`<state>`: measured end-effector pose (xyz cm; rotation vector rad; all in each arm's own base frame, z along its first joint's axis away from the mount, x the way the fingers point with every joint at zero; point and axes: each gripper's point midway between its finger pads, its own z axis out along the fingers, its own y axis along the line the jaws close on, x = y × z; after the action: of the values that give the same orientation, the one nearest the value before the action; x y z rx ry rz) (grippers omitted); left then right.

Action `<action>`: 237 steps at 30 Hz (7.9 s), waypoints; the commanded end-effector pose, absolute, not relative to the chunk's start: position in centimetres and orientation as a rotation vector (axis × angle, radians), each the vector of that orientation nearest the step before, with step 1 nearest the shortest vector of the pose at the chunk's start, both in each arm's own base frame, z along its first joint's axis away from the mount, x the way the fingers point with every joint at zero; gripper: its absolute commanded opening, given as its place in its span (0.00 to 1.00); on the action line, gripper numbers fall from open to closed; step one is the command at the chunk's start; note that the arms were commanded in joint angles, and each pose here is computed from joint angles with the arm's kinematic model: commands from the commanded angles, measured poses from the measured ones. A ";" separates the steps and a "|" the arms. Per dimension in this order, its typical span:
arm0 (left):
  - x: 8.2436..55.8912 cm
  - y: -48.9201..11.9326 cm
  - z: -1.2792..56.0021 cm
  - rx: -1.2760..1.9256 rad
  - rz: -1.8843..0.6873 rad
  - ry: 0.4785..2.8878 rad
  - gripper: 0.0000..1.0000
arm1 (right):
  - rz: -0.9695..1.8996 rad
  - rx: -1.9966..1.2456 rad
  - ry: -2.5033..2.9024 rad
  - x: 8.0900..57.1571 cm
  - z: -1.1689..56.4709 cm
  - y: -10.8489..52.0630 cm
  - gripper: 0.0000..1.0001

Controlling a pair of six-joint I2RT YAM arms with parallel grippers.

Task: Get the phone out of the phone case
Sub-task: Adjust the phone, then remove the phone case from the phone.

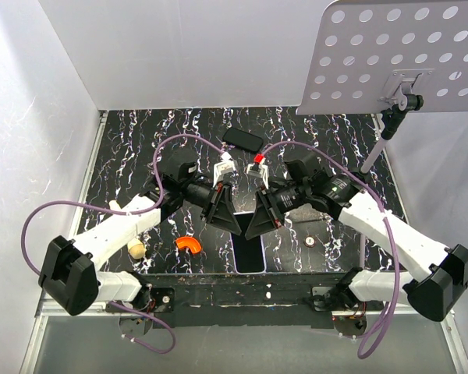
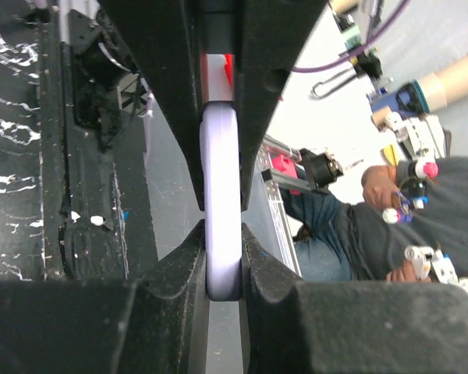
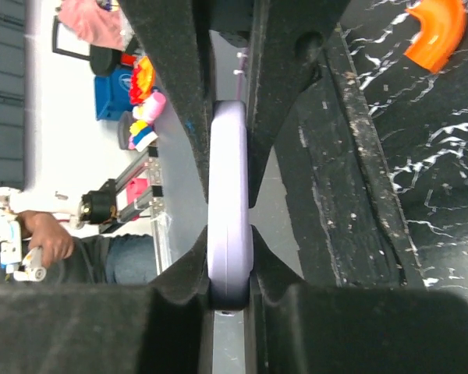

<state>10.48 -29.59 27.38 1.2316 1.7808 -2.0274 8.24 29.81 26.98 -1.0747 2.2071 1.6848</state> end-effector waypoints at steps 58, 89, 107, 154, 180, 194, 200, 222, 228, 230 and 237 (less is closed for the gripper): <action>14.5 -29.0 32.3 0.284 -1.886 1.648 0.49 | 1.589 0.081 1.674 16.5 36.6 22.9 0.01; 10.5 -30.1 35.7 0.696 -2.057 1.422 0.00 | 1.655 0.143 1.622 15.4 36.8 21.9 0.01; 8.3 -31.2 38.4 0.991 -2.123 1.015 0.00 | 2.243 0.019 1.184 10.0 43.6 21.2 0.01; 18.8 -35.0 29.5 0.214 -1.714 1.839 0.30 | 2.069 0.107 1.121 16.5 43.6 24.3 0.01; 25.0 -30.7 24.6 0.266 -0.836 1.631 0.00 | 2.272 0.562 1.047 16.9 45.5 23.5 0.01; 12.7 -29.9 22.8 0.692 -1.242 1.905 0.61 | 1.597 0.311 1.422 17.7 37.8 21.3 0.01; 8.1 -28.2 29.5 0.845 -1.429 1.711 0.68 | 1.529 0.272 1.460 17.8 38.1 21.2 0.01; 8.6 -32.7 33.0 0.383 -2.145 1.850 0.65 | 1.607 0.309 1.451 18.9 39.4 22.6 0.01; 9.1 -33.2 32.4 0.340 -2.168 1.870 0.63 | 1.640 0.312 1.444 18.8 39.3 22.8 0.01; 9.3 -33.2 32.3 0.310 -2.180 1.862 0.63 | 1.646 0.307 1.443 18.8 39.4 22.9 0.01; 10.7 -33.4 33.6 0.208 -2.213 1.767 0.60 | 1.661 0.293 1.470 18.9 38.5 23.7 0.01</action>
<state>9.31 -33.37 31.38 0.2810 1.9067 -2.1868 19.94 23.64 34.09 0.3283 1.6204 1.5255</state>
